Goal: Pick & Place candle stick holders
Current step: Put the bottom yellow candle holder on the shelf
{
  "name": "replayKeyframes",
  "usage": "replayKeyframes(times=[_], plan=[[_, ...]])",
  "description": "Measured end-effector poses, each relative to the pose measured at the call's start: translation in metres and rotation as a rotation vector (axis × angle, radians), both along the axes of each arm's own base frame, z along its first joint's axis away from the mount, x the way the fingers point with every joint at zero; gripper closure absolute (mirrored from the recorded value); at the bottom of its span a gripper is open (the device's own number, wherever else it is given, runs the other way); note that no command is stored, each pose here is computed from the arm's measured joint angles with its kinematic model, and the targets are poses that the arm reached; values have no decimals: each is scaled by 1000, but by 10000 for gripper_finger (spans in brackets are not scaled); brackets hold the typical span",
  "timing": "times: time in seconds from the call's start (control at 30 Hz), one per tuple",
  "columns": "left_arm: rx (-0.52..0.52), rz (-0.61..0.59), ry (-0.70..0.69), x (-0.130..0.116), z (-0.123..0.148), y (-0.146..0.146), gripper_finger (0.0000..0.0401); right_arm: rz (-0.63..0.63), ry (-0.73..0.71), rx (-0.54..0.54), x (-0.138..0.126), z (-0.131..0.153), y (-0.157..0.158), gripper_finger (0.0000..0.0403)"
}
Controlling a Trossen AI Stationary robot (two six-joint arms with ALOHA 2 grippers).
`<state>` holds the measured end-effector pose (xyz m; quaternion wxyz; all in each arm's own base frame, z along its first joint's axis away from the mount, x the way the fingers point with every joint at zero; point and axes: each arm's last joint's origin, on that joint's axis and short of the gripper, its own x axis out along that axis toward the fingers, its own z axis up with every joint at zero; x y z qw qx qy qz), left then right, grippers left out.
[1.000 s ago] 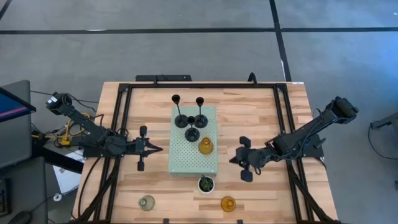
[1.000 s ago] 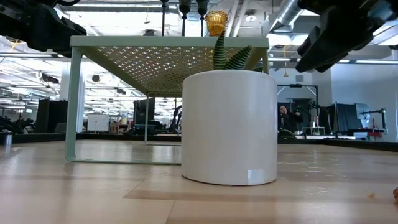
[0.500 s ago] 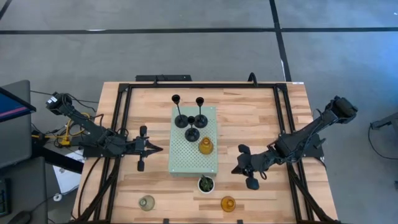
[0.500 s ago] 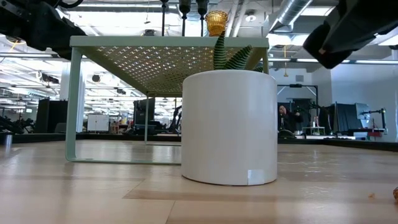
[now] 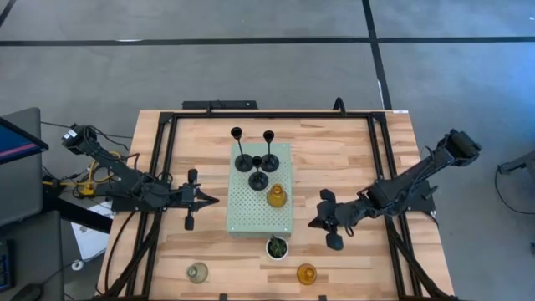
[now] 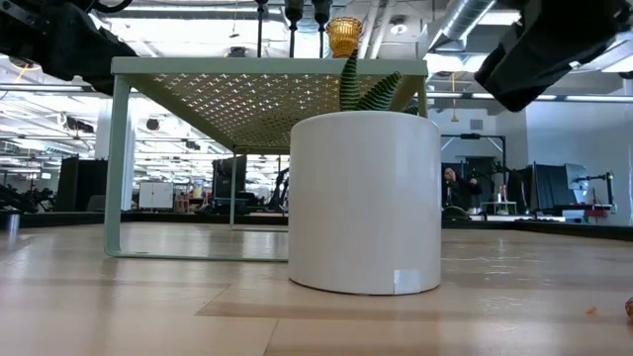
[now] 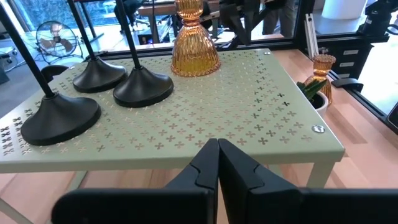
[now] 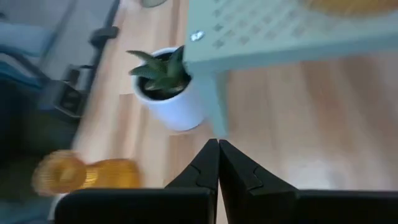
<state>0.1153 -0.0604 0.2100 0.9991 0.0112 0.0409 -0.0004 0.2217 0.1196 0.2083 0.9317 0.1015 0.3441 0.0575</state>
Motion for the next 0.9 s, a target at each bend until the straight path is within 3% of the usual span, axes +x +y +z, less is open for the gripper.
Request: replayKeyframes(times=[0.13,0.23,0.47,0.73,0.9], plan=[[0,0,0,0,0,0,393,-10,91,236,1,3,3,403],[0,0,0,0,0,0,393,-3,83,293,0,14,15,403],[0,0,0,0,0,0,393,31,-40,123,3,50,57,403],[1,0,0,0,0,0,393,13,161,-17,28,51,105,403],[1,0,1,0,0,0,393,11,231,7,42,51,128,403]])
